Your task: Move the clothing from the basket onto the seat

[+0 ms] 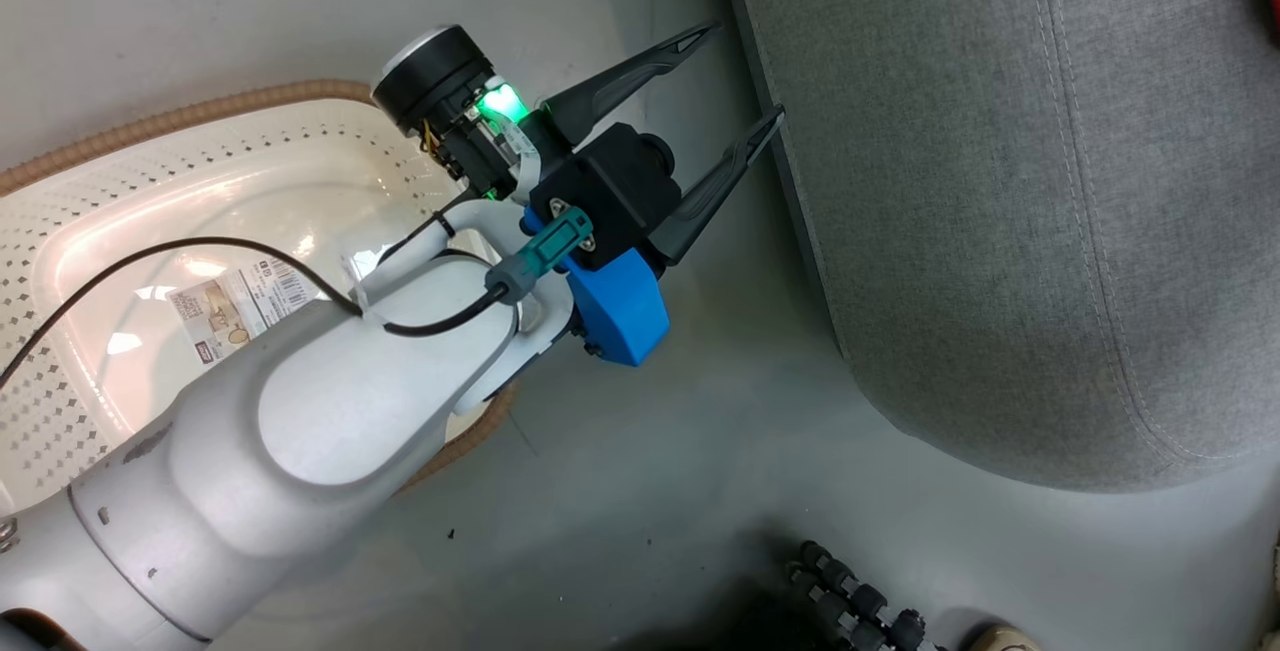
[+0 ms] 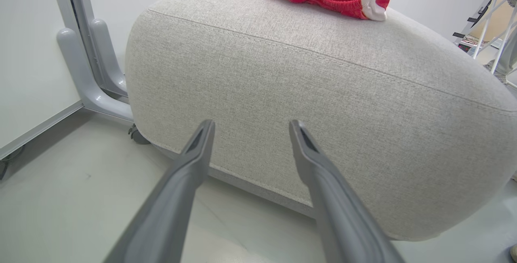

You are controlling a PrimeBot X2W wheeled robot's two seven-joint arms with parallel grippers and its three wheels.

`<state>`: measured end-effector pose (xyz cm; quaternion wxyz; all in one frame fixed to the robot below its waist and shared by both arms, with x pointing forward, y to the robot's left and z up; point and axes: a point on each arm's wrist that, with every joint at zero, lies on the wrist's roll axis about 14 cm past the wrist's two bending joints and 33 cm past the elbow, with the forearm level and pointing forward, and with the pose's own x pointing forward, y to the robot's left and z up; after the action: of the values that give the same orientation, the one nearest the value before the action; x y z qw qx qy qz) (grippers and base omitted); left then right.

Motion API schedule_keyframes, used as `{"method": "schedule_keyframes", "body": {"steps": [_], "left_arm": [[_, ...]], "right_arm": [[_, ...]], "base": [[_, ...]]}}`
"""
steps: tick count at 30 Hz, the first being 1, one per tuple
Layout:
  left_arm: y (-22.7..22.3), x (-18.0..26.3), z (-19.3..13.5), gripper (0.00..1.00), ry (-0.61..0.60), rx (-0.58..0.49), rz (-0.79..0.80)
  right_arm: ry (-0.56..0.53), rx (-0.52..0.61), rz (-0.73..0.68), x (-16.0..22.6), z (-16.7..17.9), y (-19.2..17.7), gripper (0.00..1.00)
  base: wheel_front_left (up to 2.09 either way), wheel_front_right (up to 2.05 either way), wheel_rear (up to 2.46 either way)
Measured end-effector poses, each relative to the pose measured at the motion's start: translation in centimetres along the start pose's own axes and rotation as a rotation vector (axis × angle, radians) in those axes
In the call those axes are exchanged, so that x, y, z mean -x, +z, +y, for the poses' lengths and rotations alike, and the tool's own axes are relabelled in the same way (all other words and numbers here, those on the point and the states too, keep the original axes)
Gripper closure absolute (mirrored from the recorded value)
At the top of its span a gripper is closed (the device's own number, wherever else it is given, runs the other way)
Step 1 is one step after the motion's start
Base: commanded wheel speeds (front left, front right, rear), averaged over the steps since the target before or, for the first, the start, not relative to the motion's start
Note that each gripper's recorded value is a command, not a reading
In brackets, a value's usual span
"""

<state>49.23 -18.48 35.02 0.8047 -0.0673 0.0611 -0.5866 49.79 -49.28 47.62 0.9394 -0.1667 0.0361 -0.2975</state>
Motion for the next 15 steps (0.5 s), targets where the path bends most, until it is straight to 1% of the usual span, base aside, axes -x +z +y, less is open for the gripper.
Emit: {"method": "schedule_keyframes", "body": {"steps": [1, 2, 3, 4, 5, 8, 10, 15], "left_arm": [[0.1, 0.0, 0.0, 0.00, 0.002, -0.002, 0.000], [0.2, 0.0, 0.0, 0.00, 0.003, -0.004, -0.001], [0.4, 0.0, 0.0, 0.00, 0.004, -0.008, -0.002], [0.6, 0.0, 0.1, 0.00, 0.005, -0.013, -0.005], [0.8, 0.1, 0.1, 0.00, 0.010, -0.015, -0.007], [1.7, 0.1, 0.1, 0.00, 0.013, -0.029, -0.019], [2.7, 0.2, -0.1, 0.00, 0.020, -0.039, -0.033], [4.9, 0.4, -1.3, 0.00, 0.025, -0.048, -0.064]], "right_arm": [[0.002, -0.001, 0.008, 0.2, 0.1, -0.3, 1.00], [0.003, -0.001, 0.012, 0.4, 0.0, -0.4, 0.91], [0.004, 0.001, 0.012, 0.5, 0.0, -0.4, 0.56], [0.006, 0.007, 0.013, 0.7, -0.1, -0.3, 0.29], [0.011, 0.012, 0.010, 0.9, -0.1, -0.2, 0.00], [0.027, 0.028, -0.007, 1.6, -0.1, 0.5, 0.00], [0.039, 0.027, -0.011, 2.7, -0.2, 0.8, 0.00], [0.067, 0.029, -0.023, 5.0, -0.5, 1.8, 0.00]], "base": [[0.00, 0.00, 0.00], [0.00, 0.00, 0.00], [0.00, 0.00, 0.00], [0.00, 0.00, 0.00], [0.00, 0.00, 0.00], [0.00, 0.00, 0.00], [0.00, 0.00, 0.00], [0.00, 0.00, 0.00]]}}
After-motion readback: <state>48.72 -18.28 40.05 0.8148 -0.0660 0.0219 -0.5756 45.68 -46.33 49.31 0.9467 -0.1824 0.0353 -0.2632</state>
